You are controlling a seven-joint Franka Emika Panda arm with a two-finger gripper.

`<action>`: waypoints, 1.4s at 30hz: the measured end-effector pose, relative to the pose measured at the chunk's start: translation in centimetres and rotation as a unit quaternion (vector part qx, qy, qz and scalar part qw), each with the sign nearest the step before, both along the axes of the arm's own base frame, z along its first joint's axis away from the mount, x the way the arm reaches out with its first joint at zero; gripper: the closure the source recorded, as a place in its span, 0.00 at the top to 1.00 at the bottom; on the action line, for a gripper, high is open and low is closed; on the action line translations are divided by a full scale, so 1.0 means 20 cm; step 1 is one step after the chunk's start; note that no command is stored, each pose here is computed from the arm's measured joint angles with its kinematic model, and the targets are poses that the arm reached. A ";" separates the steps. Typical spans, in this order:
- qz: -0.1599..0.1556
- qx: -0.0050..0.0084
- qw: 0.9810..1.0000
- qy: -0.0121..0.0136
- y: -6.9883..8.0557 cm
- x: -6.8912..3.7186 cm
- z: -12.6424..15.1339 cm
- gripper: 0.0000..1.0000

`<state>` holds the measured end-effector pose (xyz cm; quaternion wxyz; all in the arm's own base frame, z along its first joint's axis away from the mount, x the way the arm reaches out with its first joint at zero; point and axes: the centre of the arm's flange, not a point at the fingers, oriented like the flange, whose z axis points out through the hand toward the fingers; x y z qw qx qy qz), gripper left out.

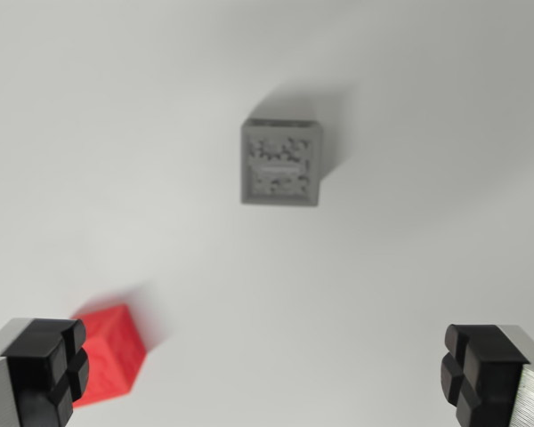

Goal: Destack cube

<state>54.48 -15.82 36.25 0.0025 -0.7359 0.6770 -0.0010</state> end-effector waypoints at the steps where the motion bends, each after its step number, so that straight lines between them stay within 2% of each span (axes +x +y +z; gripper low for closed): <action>1: 0.000 0.000 1.000 0.000 0.00 0.00 0.02 1.00; 11: 0.000 0.000 1.000 0.000 0.00 0.00 0.16 1.00; 17: 0.000 0.001 1.000 0.001 0.00 0.00 0.21 1.00; 20: 0.000 0.000 1.000 0.000 0.00 0.00 0.23 1.00; 42: 0.000 0.001 1.000 0.000 0.00 0.00 0.25 1.00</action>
